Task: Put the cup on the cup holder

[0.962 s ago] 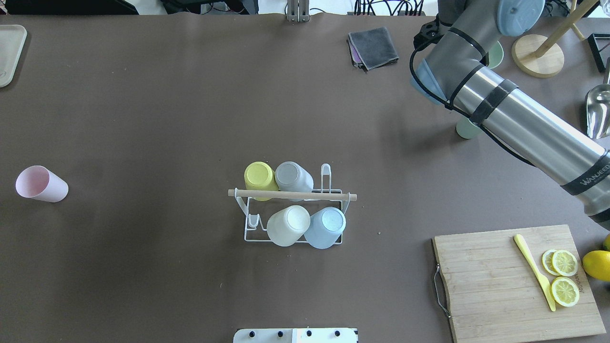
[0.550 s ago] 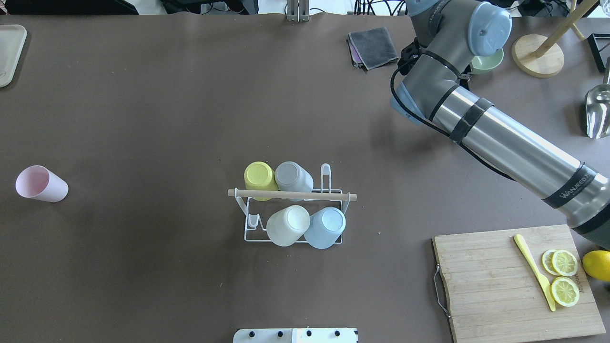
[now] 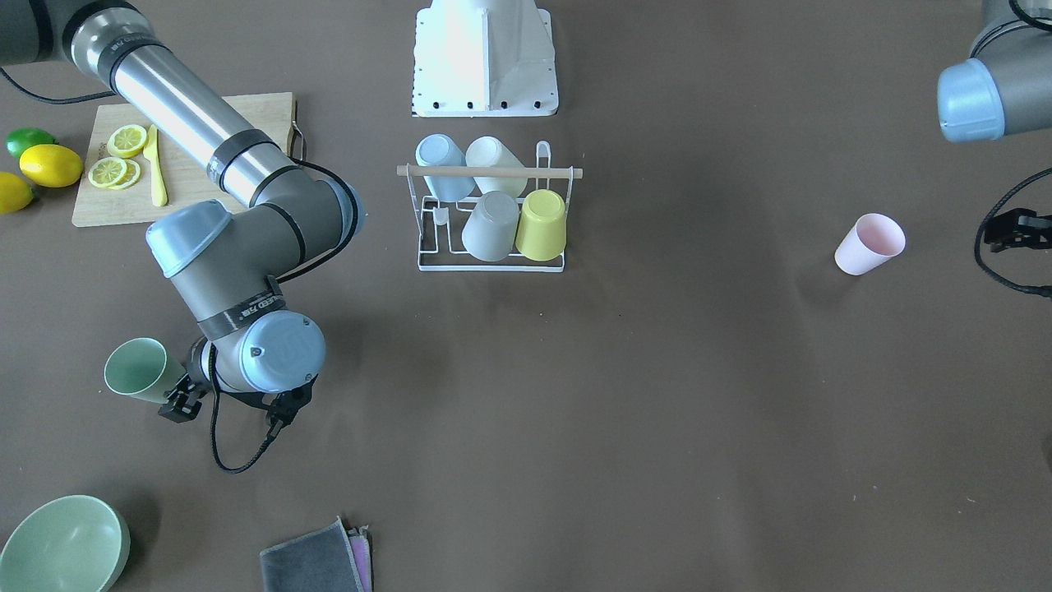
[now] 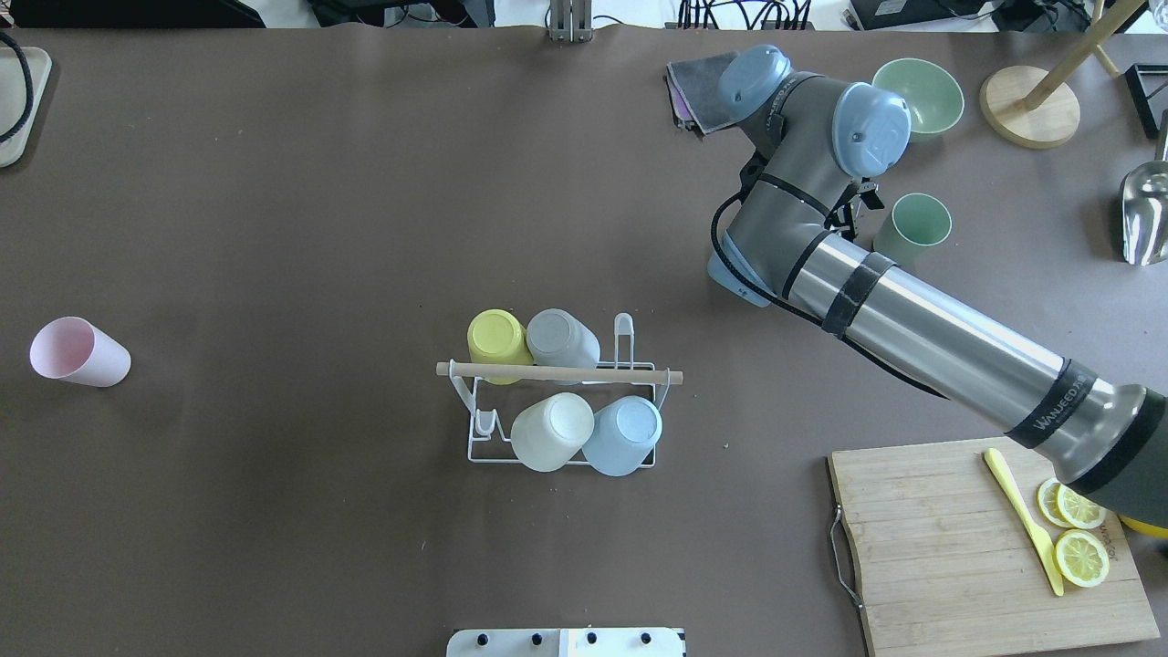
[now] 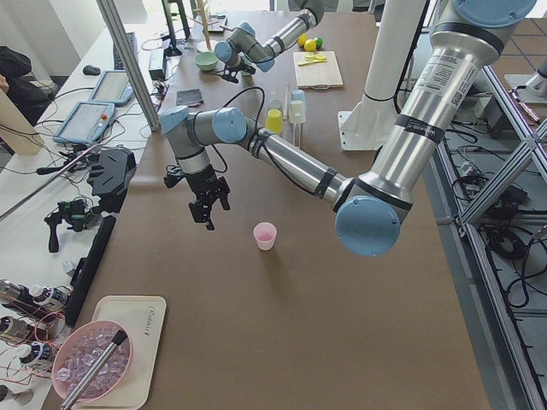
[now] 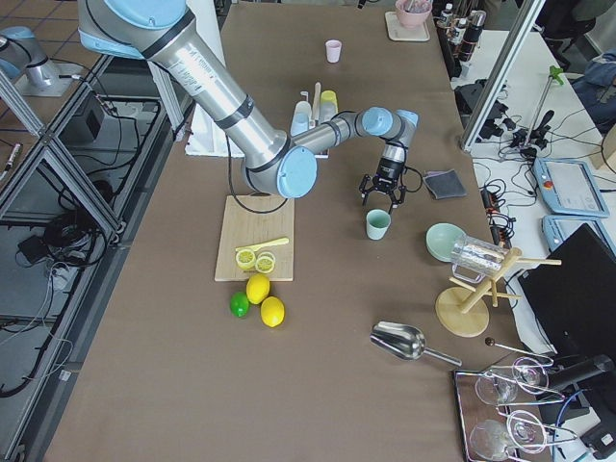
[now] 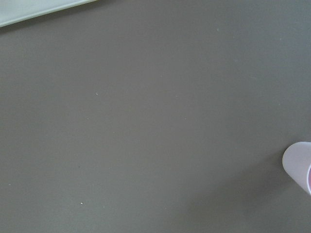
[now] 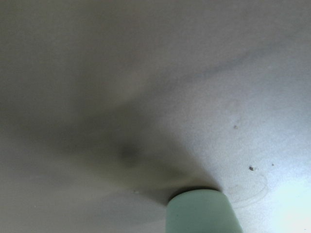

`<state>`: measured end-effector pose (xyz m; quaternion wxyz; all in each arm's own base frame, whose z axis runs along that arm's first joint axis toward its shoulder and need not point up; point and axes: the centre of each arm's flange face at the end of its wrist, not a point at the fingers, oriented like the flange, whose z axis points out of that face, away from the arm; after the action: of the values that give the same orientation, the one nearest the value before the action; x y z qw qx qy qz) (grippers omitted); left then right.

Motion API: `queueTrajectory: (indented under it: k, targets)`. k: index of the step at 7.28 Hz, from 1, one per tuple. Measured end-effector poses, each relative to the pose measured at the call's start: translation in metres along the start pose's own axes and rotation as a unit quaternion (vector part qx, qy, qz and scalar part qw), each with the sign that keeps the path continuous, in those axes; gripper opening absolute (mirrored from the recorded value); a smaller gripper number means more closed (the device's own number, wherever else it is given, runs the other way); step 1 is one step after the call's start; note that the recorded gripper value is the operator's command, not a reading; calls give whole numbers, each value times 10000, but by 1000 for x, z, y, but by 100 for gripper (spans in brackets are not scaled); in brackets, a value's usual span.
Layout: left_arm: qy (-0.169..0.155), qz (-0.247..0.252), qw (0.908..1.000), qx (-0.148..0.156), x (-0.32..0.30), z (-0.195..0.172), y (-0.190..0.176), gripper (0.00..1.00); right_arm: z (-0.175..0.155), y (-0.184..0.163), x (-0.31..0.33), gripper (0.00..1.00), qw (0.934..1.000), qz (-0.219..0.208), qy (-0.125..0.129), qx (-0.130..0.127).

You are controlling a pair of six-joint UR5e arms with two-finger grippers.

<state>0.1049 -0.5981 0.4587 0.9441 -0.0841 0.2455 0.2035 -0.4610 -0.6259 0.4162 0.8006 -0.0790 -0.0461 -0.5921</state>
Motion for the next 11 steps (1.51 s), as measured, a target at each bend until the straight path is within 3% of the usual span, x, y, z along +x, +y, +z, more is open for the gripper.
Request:
queueTrajectory:
  k: [2,5,7,11]
  targets:
    - [399,32,9990,-184,16,23,-10,98,11,-16,-21,100,9971,-431,403,-488]
    - [889,-146,9950,-435,10,65,-37,98,24,-21,-23,100,9903,-858,679,-853]
    - [1011,-116,9932,-570,12,97,-61,98,26,-19,-15,100,9864,-1084,807,-938]
    - [990,-215,9912,-856,39,121,-88,98,49,-8,5,100,9854,-1165,833,-919]
